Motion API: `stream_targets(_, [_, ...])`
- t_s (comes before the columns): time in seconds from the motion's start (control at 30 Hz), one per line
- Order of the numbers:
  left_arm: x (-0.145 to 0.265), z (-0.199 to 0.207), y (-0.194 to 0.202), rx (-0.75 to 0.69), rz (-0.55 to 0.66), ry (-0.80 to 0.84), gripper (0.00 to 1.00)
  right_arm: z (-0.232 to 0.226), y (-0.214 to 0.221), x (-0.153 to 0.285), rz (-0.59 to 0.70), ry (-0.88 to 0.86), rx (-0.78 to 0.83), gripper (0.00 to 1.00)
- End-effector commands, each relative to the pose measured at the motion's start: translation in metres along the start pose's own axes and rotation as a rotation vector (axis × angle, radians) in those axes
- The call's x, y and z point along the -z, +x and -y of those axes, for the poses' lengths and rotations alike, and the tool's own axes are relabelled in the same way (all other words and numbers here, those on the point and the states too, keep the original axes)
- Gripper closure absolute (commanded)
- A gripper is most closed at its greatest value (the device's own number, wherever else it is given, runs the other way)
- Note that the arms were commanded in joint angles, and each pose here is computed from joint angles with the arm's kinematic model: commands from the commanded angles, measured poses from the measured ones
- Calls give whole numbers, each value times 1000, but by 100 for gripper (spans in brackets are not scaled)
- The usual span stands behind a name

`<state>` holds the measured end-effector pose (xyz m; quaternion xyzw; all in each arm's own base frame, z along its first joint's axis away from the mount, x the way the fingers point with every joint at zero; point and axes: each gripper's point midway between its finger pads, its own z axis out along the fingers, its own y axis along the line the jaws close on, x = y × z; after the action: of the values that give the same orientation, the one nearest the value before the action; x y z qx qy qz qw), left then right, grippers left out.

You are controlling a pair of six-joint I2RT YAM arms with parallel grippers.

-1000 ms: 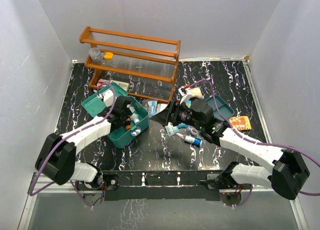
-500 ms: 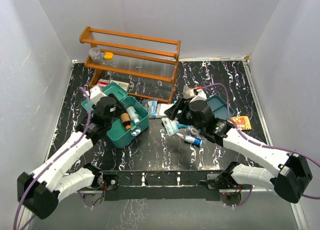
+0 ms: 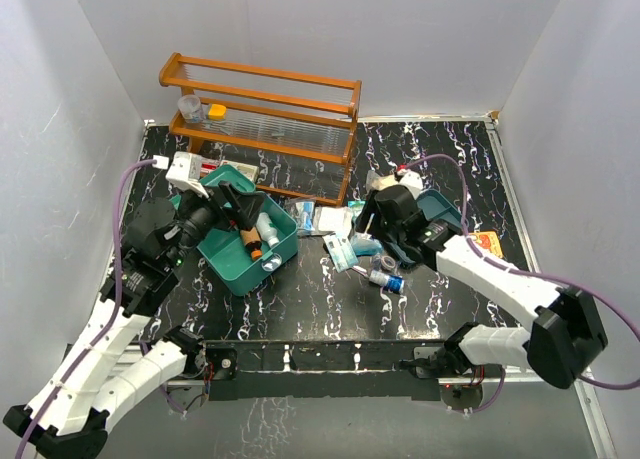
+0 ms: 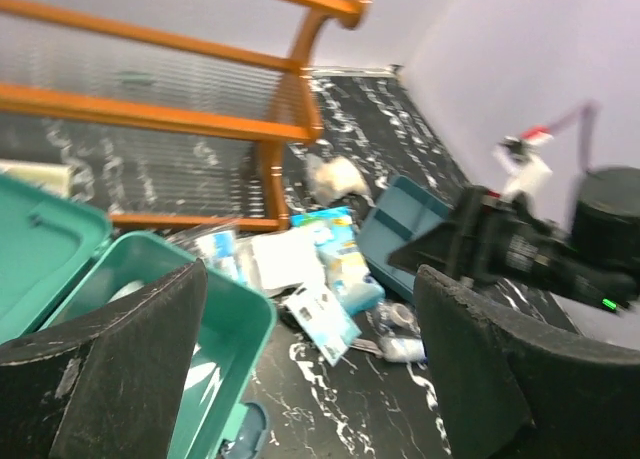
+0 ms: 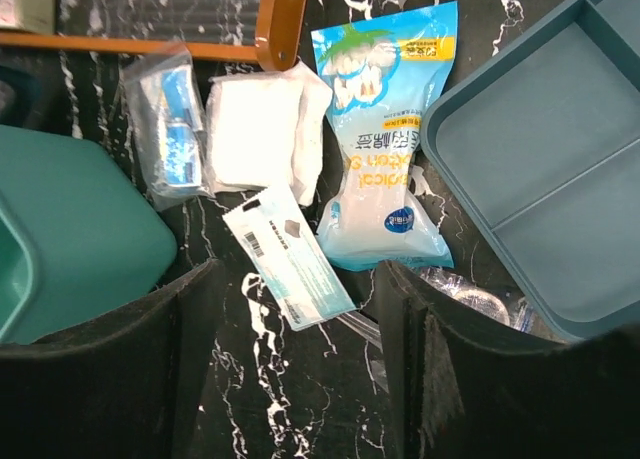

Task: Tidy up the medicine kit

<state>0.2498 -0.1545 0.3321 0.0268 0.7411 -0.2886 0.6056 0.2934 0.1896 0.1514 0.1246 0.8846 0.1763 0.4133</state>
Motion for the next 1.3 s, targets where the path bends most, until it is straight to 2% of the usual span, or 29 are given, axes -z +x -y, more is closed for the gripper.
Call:
stream_targets(0.0, [10,49,-13,-81,-21,258,17,-7,-10,-7,-26,15,125,43])
stream_targets(0.2, [7,59,-1,-7,-50,316,16,12,2,-29,-72,99,165,51])
stream_targets(0.33, [3,61,3,13,-64,328,16,17,10,-44,-115,94,185,57])
stream_targets(0.47, [-2,60,4,11,-73,321,16,7,17,-54,-156,24,154,59])
stream_targets(0.77, [-10,57,6,27,-69,304,16,22,18,-76,-132,90,190,62])
stream_targets(0.9, [-13,50,10,31,-79,272,16,33,24,-87,-149,146,212,60])
stream_targets(1.27, [-20,41,16,43,-85,226,16,33,41,-97,-227,146,207,48])
